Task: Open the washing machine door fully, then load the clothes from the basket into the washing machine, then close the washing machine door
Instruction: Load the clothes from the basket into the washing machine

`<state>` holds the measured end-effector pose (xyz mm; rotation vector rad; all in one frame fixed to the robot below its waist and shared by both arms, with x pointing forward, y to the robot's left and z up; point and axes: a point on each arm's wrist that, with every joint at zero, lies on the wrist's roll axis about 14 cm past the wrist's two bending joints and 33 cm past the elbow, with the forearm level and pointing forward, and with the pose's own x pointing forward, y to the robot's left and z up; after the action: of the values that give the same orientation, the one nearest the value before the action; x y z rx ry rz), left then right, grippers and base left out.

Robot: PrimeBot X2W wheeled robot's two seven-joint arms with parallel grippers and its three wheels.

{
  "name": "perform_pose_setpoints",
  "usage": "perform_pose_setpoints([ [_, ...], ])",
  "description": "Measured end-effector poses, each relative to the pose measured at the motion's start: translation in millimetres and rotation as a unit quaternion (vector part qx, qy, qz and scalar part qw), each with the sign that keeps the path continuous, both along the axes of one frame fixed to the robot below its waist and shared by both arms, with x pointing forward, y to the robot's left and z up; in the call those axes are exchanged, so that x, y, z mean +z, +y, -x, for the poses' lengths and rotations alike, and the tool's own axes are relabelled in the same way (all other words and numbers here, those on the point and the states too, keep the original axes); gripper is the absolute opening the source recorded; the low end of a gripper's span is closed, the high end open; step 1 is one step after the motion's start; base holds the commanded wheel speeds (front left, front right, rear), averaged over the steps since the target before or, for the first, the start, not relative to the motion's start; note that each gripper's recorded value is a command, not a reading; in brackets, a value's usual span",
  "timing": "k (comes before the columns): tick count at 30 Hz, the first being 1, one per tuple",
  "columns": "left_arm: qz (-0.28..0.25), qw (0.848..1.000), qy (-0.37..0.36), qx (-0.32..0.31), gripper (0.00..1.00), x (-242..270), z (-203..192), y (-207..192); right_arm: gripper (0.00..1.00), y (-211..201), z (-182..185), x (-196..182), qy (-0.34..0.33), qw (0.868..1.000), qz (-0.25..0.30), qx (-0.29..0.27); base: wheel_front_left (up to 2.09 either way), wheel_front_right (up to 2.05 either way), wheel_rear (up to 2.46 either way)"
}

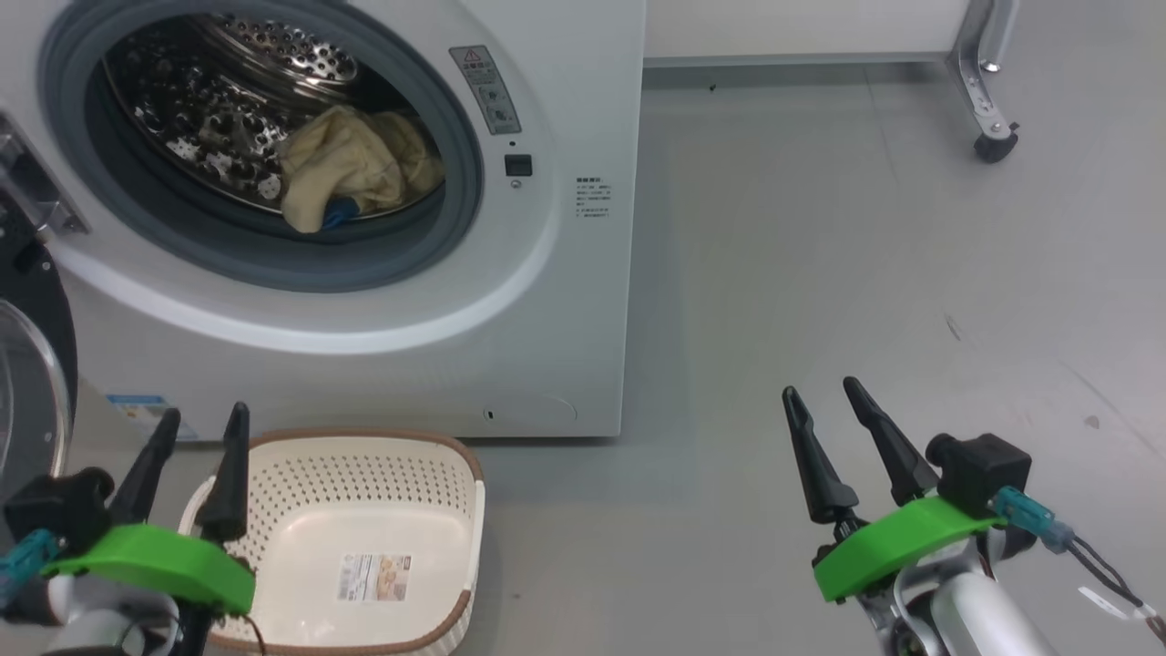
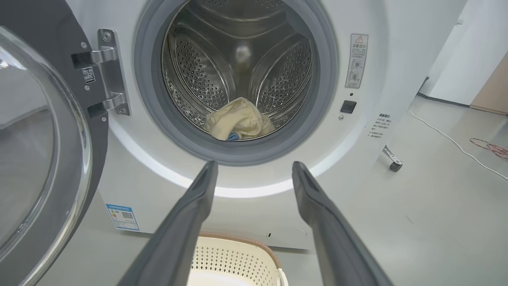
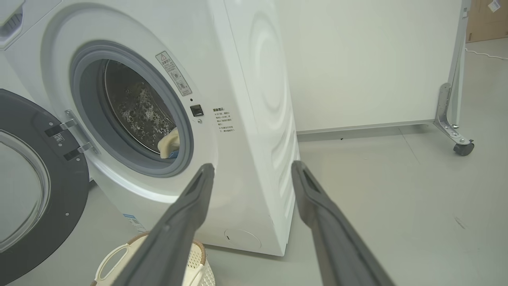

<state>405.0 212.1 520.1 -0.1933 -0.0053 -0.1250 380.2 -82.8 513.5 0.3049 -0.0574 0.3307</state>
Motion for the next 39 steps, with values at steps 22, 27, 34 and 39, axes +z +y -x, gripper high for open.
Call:
perform_pose_setpoints([
  [22,0.036,0.998,-0.032,0.038,1.00,2.8,55.9,-5.0,1.00,-0.9,14.7,8.8,-0.010,1.000,-0.011,-0.002,0.00,0.00,0.00],
  [27,0.030,0.999,-0.035,0.027,1.00,2.1,56.4,-10.0,1.00,-1.7,16.0,6.9,-0.008,1.000,-0.011,-0.003,0.00,0.00,0.00],
  [34,0.028,0.999,-0.038,0.022,1.00,1.4,55.6,-12.4,1.00,-1.8,16.6,6.3,-0.007,1.000,-0.011,-0.003,0.00,0.00,0.00],
  [39,0.030,0.999,-0.037,0.017,1.00,-0.5,54.4,-16.5,1.00,-3.0,16.9,5.1,-0.005,1.000,-0.010,-0.005,0.00,0.00,0.00],
])
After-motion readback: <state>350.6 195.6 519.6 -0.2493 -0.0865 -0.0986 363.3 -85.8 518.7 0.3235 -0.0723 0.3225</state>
